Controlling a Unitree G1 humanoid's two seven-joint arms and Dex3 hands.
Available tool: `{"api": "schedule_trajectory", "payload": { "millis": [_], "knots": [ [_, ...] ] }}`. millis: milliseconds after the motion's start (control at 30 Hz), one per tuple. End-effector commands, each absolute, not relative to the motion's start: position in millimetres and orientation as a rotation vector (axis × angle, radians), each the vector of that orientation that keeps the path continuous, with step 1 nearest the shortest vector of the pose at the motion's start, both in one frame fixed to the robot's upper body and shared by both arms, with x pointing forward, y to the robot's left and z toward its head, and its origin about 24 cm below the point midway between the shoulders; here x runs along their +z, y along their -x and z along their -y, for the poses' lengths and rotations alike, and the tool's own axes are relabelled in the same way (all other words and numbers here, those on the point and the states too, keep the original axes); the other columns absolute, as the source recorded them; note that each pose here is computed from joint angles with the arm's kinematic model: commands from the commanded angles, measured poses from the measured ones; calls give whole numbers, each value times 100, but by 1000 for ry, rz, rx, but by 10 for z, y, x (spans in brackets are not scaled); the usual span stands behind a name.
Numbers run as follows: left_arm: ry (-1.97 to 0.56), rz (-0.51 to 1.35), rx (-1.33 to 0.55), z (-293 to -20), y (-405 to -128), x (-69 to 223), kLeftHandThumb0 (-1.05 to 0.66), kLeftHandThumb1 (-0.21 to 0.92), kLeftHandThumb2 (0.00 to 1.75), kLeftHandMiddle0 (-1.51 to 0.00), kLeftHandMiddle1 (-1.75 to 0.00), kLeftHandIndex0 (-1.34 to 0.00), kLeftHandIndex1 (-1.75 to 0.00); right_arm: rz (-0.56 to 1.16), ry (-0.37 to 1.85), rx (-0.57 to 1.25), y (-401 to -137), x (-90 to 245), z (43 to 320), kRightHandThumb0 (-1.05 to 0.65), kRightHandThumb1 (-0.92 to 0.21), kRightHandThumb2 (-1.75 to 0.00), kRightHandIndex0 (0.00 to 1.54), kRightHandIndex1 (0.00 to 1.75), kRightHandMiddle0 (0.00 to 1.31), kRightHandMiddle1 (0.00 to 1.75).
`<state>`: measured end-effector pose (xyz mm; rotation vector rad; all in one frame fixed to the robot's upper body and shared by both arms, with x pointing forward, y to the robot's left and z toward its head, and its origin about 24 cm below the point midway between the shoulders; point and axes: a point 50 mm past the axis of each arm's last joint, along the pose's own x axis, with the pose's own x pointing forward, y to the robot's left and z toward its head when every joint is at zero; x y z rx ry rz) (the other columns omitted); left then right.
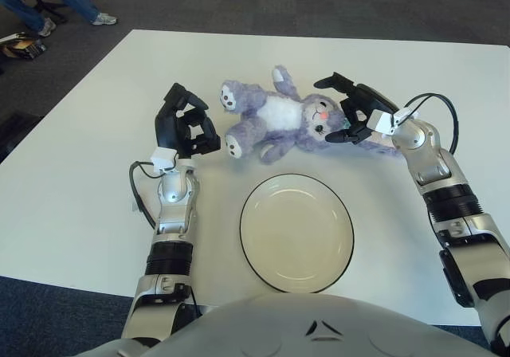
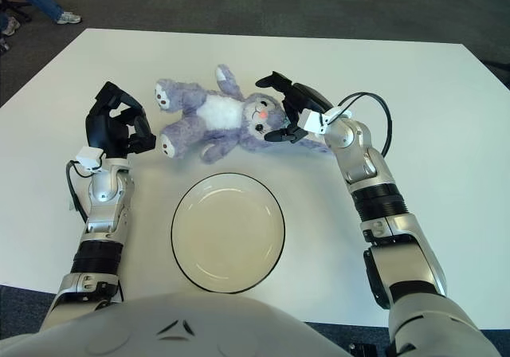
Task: Put the doll into the plate.
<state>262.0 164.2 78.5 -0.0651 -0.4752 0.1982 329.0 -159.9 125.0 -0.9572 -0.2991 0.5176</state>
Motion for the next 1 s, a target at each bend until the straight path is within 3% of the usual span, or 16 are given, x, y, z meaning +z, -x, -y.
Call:
{"api": "schedule_trajectory", "payload": {
  "millis": [0,367,667,867,900,967],
  "knots": [
    [110,203,253,-1555,-2310,145,-49,28,136,-134,-175,-65,-175,364,985,520,-3331,1328,1522,-80,-48,-65,90,175,0,72],
    [91,212,258,-1549,-2311,147,-50,27,138,-134,-175,-66,-175,404,971,546,-3373,1328,1444,-77,-53,-61,105,175,0,66],
    [98,209,253,-1543,-2311,141,-50,27,138,-134,-175,-66,-175,410,984,536,-3400,1350,1408,-76,-51,-62,98,175,0,63],
    [101,209,250,-1543,-2311,142,-50,27,138,-134,-175,-66,-175,411,990,514,-3404,1375,1409,-76,-51,-63,66,175,0,60],
    [102,209,248,-1543,-2311,141,-50,27,138,-134,-175,-66,-175,418,994,501,-3403,1385,1411,-77,-52,-64,45,161,0,61],
    [104,208,246,-1543,-2311,139,-50,27,138,-134,-175,-66,-175,427,1001,481,-3402,1397,1417,-80,-53,-65,30,151,0,63]
  ]
}}
